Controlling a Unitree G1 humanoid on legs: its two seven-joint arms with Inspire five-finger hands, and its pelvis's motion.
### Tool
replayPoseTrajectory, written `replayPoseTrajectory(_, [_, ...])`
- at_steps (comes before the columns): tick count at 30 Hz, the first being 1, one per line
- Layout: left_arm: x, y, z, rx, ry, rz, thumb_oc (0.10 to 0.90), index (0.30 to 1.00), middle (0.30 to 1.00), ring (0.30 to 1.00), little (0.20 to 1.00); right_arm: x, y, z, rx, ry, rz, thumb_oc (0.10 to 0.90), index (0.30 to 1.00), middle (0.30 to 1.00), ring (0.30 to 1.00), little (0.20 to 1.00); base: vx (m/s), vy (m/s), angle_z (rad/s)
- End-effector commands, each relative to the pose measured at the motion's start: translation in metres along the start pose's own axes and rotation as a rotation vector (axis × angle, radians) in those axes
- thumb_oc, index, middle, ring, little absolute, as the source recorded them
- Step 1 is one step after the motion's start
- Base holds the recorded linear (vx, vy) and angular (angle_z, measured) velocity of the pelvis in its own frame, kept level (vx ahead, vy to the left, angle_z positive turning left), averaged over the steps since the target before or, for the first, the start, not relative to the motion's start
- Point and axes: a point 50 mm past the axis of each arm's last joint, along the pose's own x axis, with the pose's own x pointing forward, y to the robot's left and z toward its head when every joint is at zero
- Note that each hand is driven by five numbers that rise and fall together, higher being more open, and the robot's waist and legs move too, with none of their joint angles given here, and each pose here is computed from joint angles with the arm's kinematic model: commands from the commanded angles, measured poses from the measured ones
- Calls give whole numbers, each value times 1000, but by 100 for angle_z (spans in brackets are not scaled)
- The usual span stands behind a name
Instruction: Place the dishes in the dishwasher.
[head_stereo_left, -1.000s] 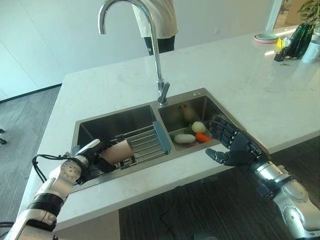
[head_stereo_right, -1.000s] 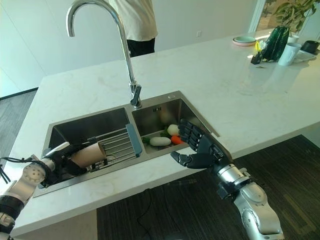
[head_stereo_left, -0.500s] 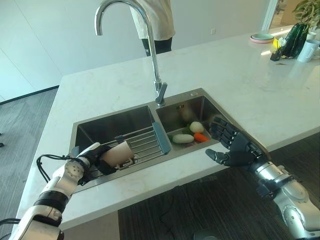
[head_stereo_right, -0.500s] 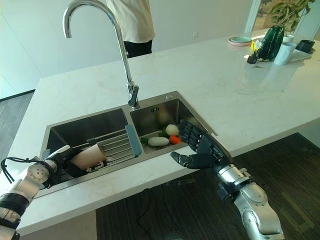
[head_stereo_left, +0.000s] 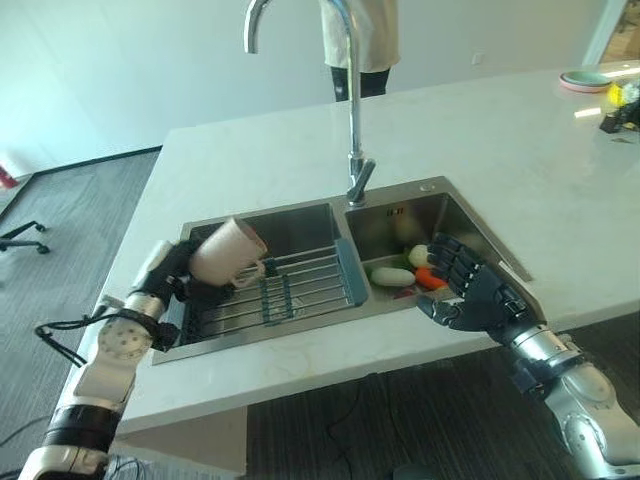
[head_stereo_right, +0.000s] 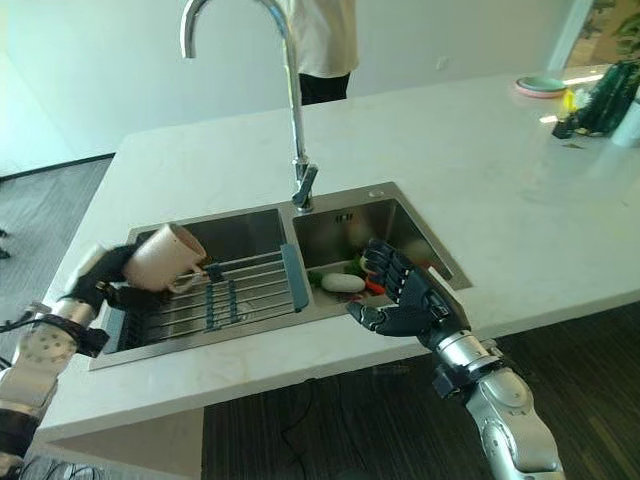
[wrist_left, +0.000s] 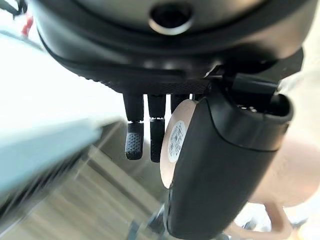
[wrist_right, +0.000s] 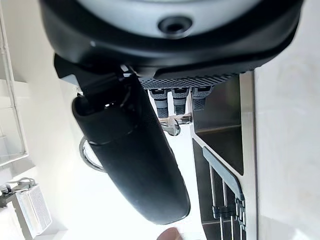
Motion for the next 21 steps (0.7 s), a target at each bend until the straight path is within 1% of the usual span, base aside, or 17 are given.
replayPoseTrajectory(1, [4, 55, 63, -72, -334, 324, 400, 300, 300, 300, 300, 4, 3, 54, -75, -311, -15, 800, 900, 900, 900, 900, -25, -31, 22])
replayPoseTrajectory(2, [-1, 56, 64, -93, -351, 347, 400, 300, 300, 300, 300, 3, 4, 55, -75, -317, -17, 800, 900, 900, 900, 900, -41, -60, 21])
replayPoseTrajectory(4, [-20, 55, 74, -161, -447, 429, 400, 300, 300, 300, 300, 1, 8, 60, -66, -363, -23, 800, 900, 900, 900, 900, -46, -101, 35])
replayPoseTrajectory(6, [-33, 51, 78, -191, -483, 454, 400, 300, 300, 300, 300, 0, 12, 64, -59, -403, -22, 800, 900, 900, 900, 900, -37, -132, 39])
replayPoseTrajectory(12, [-60, 33, 67, -293, -455, 469, 400, 300, 300, 300, 300, -1, 24, 70, -44, -458, 20, 800, 900, 900, 900, 900, -30, -149, 36])
replayPoseTrajectory(13, [-70, 27, 62, -313, -429, 464, 400, 300, 300, 300, 300, -1, 27, 73, -34, -470, 39, 800, 900, 900, 900, 900, -31, -186, 32])
replayPoseTrajectory(18, [-80, 18, 61, -367, -411, 425, 400, 300, 300, 300, 300, 1, 32, 78, -39, -490, 53, 800, 900, 900, 900, 900, -83, -84, 42])
replayPoseTrajectory(21, [-80, 16, 63, -420, -436, 397, 400, 300, 300, 300, 300, 2, 29, 79, -59, -498, 22, 800, 900, 900, 900, 900, -213, 14, 109])
